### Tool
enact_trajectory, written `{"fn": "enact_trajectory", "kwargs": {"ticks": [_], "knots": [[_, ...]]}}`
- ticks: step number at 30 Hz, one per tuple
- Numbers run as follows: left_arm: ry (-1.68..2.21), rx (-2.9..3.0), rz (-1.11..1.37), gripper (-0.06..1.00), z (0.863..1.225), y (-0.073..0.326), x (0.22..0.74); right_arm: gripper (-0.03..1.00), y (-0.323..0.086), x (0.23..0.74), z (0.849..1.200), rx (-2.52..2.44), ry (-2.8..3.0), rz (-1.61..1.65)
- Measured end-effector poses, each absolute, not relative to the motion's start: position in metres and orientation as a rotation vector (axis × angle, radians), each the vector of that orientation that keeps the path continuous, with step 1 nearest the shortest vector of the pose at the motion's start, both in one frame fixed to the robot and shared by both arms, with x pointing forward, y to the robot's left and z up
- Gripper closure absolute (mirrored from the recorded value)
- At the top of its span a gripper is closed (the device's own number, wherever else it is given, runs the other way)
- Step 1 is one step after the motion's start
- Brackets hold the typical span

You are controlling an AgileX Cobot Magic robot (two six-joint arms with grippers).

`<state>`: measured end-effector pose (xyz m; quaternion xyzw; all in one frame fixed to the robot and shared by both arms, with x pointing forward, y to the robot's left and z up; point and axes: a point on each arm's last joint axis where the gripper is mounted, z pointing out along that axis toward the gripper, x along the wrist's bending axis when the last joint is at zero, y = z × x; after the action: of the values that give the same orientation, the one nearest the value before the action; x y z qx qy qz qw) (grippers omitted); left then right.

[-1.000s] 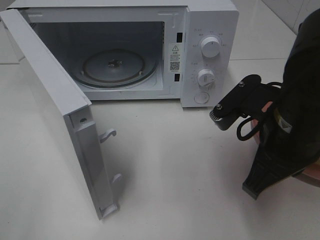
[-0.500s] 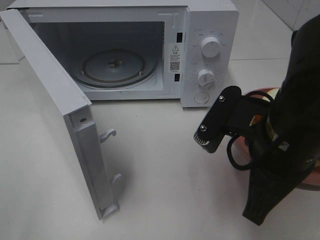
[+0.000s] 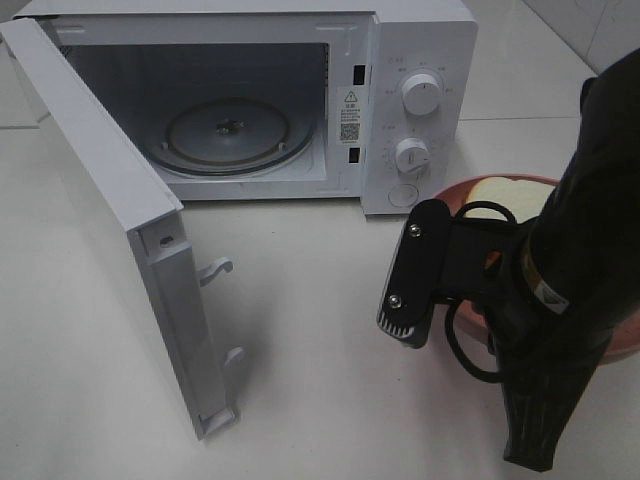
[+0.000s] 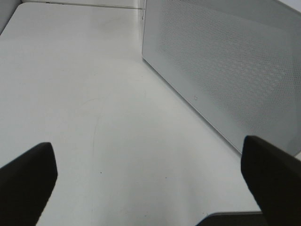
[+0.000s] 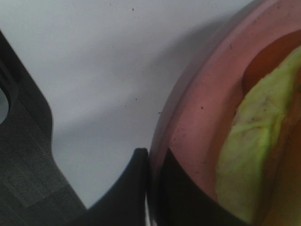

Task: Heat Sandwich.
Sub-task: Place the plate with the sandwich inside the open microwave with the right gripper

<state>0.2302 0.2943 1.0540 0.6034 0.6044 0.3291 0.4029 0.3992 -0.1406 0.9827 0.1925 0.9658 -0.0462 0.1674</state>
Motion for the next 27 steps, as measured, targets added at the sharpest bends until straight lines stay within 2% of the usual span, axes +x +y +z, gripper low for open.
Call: {"fn": "enact_trajectory", "kwargs": {"ticks": [27], "knots": [[1.527, 1.524, 0.831, -0.05, 1.054, 0.294, 0.23, 0.94, -0.127, 0.405, 0.984, -0.201, 2.754, -0.04]]}}
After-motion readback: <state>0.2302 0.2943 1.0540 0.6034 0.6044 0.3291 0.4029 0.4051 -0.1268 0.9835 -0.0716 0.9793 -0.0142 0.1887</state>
